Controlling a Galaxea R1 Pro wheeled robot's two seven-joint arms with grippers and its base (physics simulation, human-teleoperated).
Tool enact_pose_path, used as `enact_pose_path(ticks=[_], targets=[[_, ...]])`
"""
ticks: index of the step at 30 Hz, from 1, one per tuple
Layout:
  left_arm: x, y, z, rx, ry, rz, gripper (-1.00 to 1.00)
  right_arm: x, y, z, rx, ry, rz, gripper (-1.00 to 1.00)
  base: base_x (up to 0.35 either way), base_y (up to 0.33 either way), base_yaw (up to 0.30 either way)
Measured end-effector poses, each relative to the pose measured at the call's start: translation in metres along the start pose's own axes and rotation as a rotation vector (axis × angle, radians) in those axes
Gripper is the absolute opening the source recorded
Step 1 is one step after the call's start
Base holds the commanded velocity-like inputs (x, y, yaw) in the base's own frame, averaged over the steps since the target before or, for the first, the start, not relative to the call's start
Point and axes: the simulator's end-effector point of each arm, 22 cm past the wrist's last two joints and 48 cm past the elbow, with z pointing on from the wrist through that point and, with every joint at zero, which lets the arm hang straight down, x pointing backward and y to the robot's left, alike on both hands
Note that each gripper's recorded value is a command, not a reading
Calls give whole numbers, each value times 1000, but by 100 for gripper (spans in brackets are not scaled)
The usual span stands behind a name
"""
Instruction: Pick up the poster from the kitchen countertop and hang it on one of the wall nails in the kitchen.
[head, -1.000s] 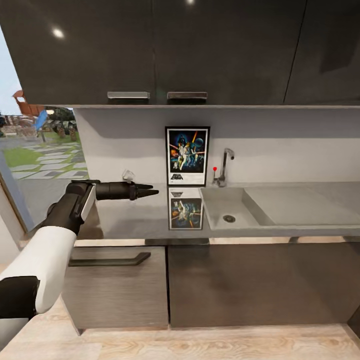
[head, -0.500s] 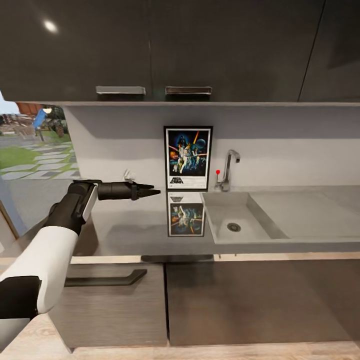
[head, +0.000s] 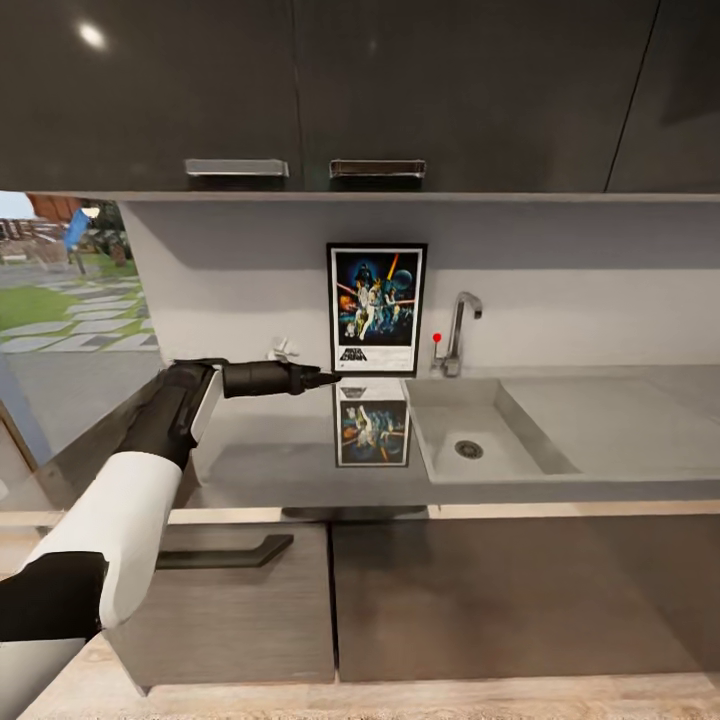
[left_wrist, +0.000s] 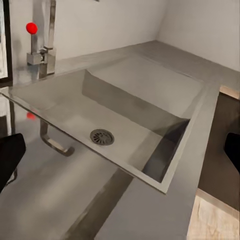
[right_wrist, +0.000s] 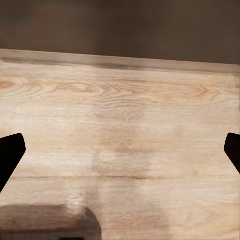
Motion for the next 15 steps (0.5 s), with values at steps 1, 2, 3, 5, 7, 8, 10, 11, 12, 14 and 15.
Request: enact_pose_path(ticks=[1, 2, 3, 5, 7, 8, 10, 11, 12, 14, 15], targets=[[0, 0, 2, -2, 0, -1, 100, 1, 0, 0, 0, 2, 0, 100, 0, 0, 0], [0, -1, 5, -3, -2, -1, 100, 1, 0, 0, 0, 3, 0, 100, 0, 0, 0], [1, -1, 7, -3, -2, -2, 100, 2, 0, 0, -1, 5, -1, 100, 0, 0, 0], [1, -3, 11, 1, -3, -5, 100, 3, 0, 0, -1, 8, -1, 100, 0, 0, 0], [3, -3, 13, 3, -3, -7, 100, 4, 0, -1, -1, 11, -1, 100, 0, 0, 0], [3, -3, 14, 4, -3, -9, 100, 5, 0, -1, -1, 12, -1, 100, 0, 0, 0], [4, -3, 15, 5, -3, -10, 100, 6, 0, -1, -2, 14, -2, 100, 0, 0, 0], [4, -3, 16, 6, -3, -11, 100, 6, 0, -1, -2, 15, -1, 100, 0, 0, 0], [4, -3, 16, 7, -3, -11, 100, 6, 0, -1, -1, 16, -1, 100, 0, 0, 0], [5, -4, 17, 10, -3, -10, 100, 6, 0, -1, -1, 16, -1, 100, 0, 0, 0], [5, -4, 17, 10, -3, -10, 100, 6, 0, -1, -1, 16, -1, 100, 0, 0, 0]])
